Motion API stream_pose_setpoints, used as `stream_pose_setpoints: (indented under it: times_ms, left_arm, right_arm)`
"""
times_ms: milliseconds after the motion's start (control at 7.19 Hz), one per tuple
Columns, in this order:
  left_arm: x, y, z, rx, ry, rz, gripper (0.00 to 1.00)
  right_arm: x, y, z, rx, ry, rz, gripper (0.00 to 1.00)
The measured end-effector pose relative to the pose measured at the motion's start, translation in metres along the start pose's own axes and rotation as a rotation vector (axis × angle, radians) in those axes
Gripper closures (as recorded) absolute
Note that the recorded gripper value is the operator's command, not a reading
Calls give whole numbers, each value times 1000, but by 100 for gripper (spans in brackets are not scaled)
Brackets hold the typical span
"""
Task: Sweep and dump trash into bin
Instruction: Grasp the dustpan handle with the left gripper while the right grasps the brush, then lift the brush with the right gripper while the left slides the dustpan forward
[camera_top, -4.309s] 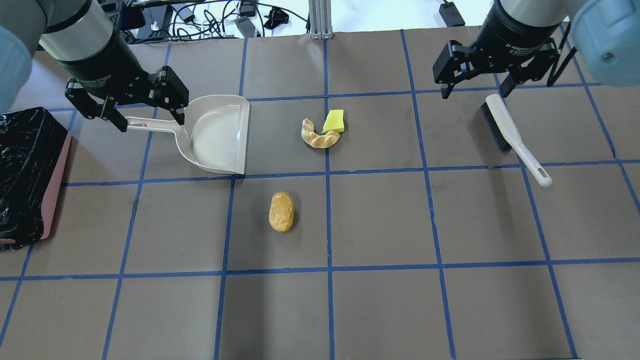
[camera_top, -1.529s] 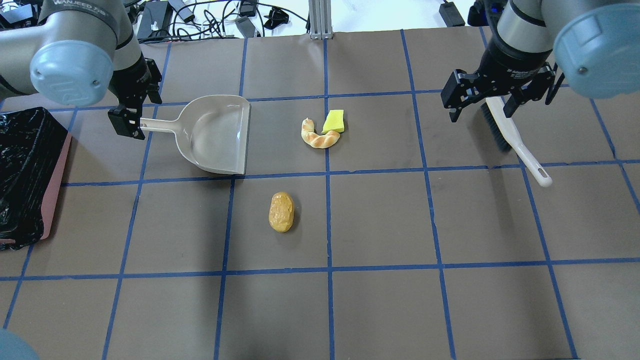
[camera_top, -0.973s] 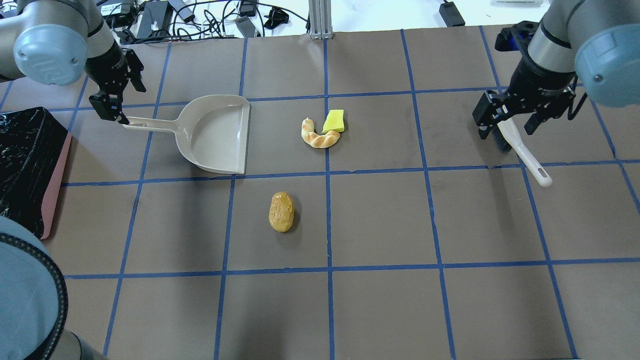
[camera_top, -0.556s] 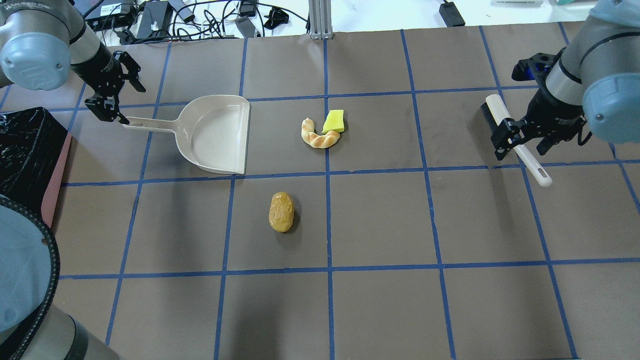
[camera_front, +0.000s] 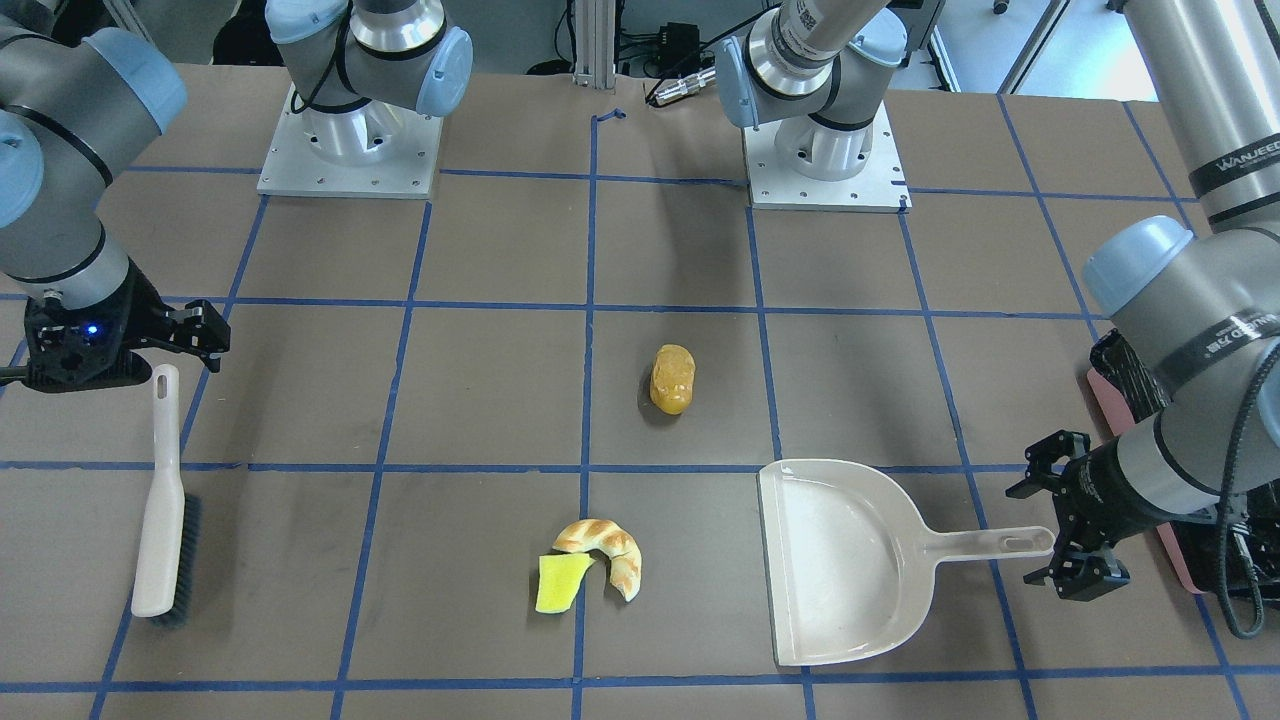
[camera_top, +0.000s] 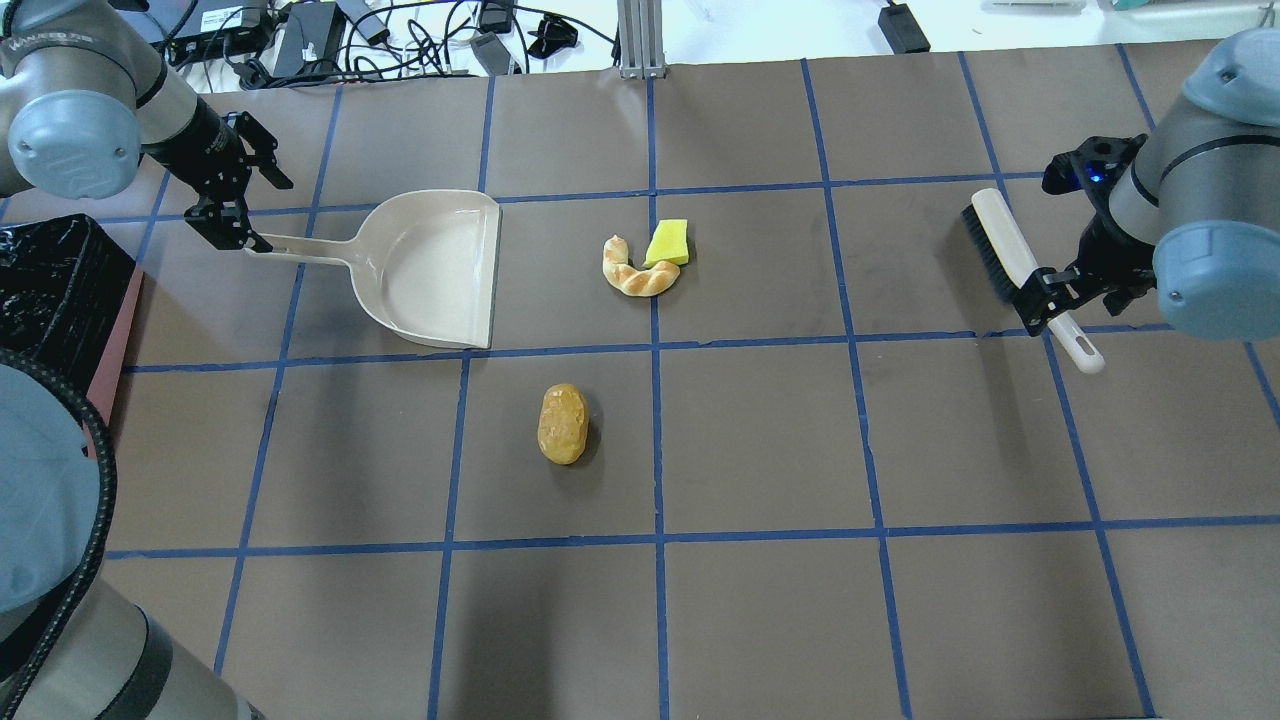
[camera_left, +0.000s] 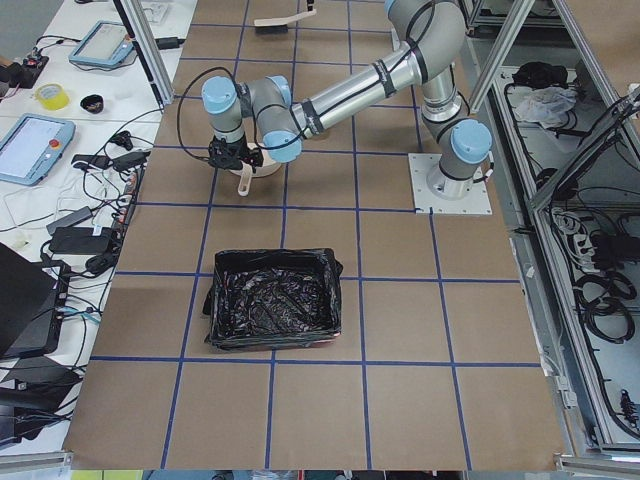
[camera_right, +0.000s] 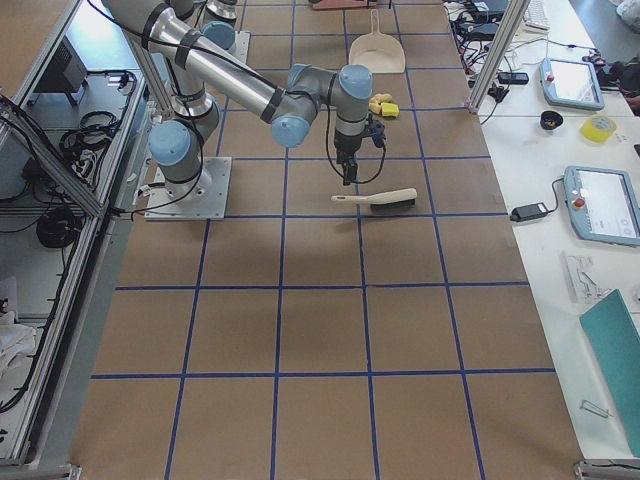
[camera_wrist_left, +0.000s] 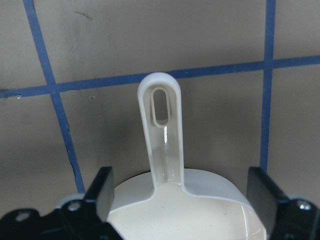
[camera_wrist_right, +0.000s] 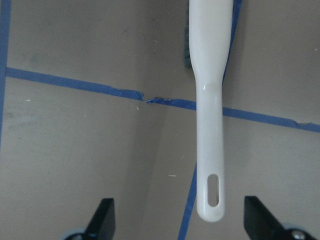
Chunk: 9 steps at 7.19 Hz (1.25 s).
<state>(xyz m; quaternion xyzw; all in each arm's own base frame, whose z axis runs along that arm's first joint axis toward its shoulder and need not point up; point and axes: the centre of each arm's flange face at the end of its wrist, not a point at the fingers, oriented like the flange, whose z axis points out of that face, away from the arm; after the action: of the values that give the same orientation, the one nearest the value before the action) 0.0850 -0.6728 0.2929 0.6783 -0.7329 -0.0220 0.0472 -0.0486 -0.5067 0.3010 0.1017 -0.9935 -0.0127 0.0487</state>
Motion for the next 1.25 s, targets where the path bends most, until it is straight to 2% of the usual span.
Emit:
stream_pose_setpoints:
  times_ms: [278,556,695,834,973,1112,1251]
  left_arm:
    - [-1,-9,17,5,1,-46,14]
    - [0,-14,36,12,-6,-53,14]
    - [0,-16,41,21,-14,-54,16]
    - [-1,-19,44,32,-25,-55,51]
    - [-4,-24,47,38,-34,-57,82]
    - [-6,-29,48,37,-38,-58,100]
    - [-8,-31,48,36,-38,-58,100]
  right_arm:
    - [8,-7,17,8,19,-17,0]
    - [16,-17,30,35,38,-42,1]
    - [18,-20,38,33,38,-56,3]
    - [18,-19,47,18,29,-59,4]
    - [21,-13,58,-5,14,-46,10]
    - [27,-5,68,-24,2,-30,18]
    - [32,0,72,-30,-3,-21,23]
